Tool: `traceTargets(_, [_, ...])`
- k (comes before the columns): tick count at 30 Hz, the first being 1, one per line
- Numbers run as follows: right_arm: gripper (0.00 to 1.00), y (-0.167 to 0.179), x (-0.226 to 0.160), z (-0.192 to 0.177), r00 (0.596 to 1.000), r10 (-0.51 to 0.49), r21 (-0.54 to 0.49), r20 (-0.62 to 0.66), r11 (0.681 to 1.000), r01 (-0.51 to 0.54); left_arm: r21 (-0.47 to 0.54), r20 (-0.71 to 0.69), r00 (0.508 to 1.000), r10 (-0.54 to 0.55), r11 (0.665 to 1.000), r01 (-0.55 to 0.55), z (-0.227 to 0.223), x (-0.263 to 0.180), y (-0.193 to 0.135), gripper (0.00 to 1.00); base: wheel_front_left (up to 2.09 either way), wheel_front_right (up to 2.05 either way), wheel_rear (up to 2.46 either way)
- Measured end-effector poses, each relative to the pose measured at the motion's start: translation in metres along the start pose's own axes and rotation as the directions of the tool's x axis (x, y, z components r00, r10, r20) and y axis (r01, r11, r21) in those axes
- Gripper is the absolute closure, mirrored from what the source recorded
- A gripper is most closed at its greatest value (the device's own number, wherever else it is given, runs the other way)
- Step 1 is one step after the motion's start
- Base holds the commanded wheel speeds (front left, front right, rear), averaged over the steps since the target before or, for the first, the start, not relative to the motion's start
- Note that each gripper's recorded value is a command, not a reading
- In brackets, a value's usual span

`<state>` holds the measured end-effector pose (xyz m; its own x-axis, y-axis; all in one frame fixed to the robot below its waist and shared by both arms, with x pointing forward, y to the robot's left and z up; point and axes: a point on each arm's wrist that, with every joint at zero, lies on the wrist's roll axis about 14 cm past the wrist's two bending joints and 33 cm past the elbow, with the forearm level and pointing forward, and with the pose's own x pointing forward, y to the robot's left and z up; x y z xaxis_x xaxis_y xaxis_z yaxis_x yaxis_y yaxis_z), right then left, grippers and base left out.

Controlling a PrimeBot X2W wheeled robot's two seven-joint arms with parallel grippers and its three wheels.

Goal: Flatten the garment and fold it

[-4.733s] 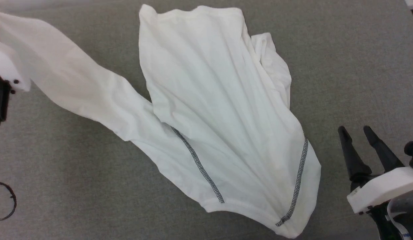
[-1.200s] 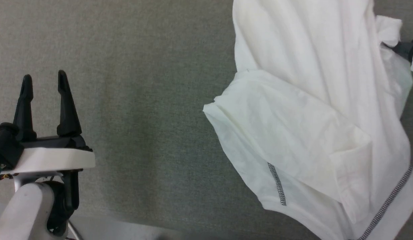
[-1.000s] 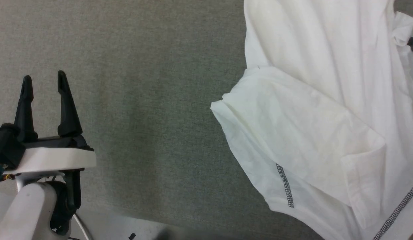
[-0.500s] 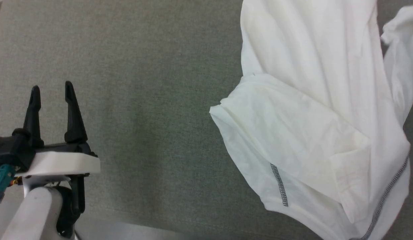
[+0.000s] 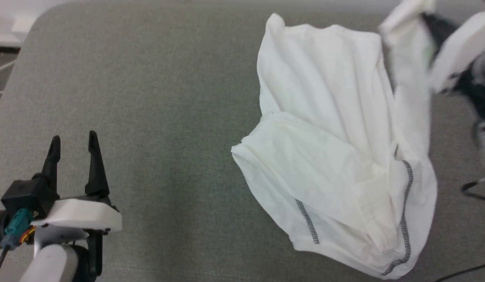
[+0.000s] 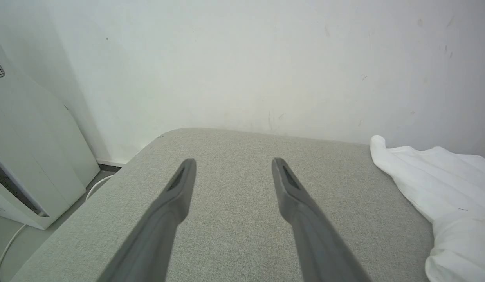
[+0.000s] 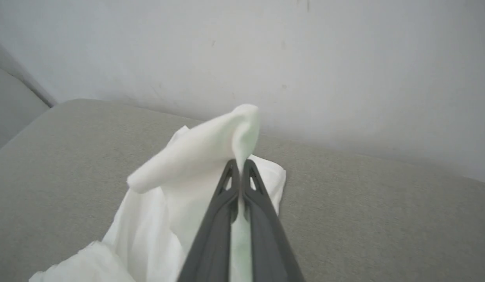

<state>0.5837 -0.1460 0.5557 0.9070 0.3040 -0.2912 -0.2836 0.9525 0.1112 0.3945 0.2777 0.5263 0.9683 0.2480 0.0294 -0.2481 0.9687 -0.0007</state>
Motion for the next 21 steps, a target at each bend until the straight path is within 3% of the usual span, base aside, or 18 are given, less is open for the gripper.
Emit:
traceTargets(4, [1.00,0.068,-0.020,-0.014,0.989,0.142,0.022,-0.030,0.990,-0.142,-0.010,0.017,1.000,-0.021,1.000,0.021,0.012,-0.009,-0.005,0.00,0.00,0.00,0.00])
traceTargets(6, [1.00,0.117,-0.036,-0.034,0.969,0.240,0.085,-0.062,0.968,-0.235,-0.019,0.030,0.999,-0.044,0.999,0.045,0.021,-0.013,-0.012,0.00,0.00,0.00,0.00])
traceTargets(8, [1.00,0.141,-0.046,-0.047,0.955,0.285,0.121,-0.082,0.954,-0.274,-0.025,0.044,0.998,-0.055,0.998,0.056,0.027,-0.014,-0.016,0.00,0.00,0.00,0.00])
traceTargets(12, [1.00,0.167,-0.060,-0.079,0.925,0.349,0.162,-0.148,0.931,-0.326,-0.032,0.050,0.996,-0.071,0.997,0.073,0.031,-0.018,-0.021,0.00,0.00,0.00,0.00])
traceTargets(16, [1.00,0.202,-0.076,-0.127,0.857,0.451,0.240,-0.248,0.886,-0.397,-0.027,0.042,0.997,-0.060,0.998,0.061,0.029,-0.021,-0.017,0.00,0.00,0.00,0.00])
traceTargets(21, [1.00,0.216,-0.089,-0.170,0.816,0.483,0.288,-0.318,0.869,-0.402,-0.028,0.016,0.999,-0.051,0.998,0.052,0.020,-0.020,-0.016,0.00,0.00,0.00,0.00])
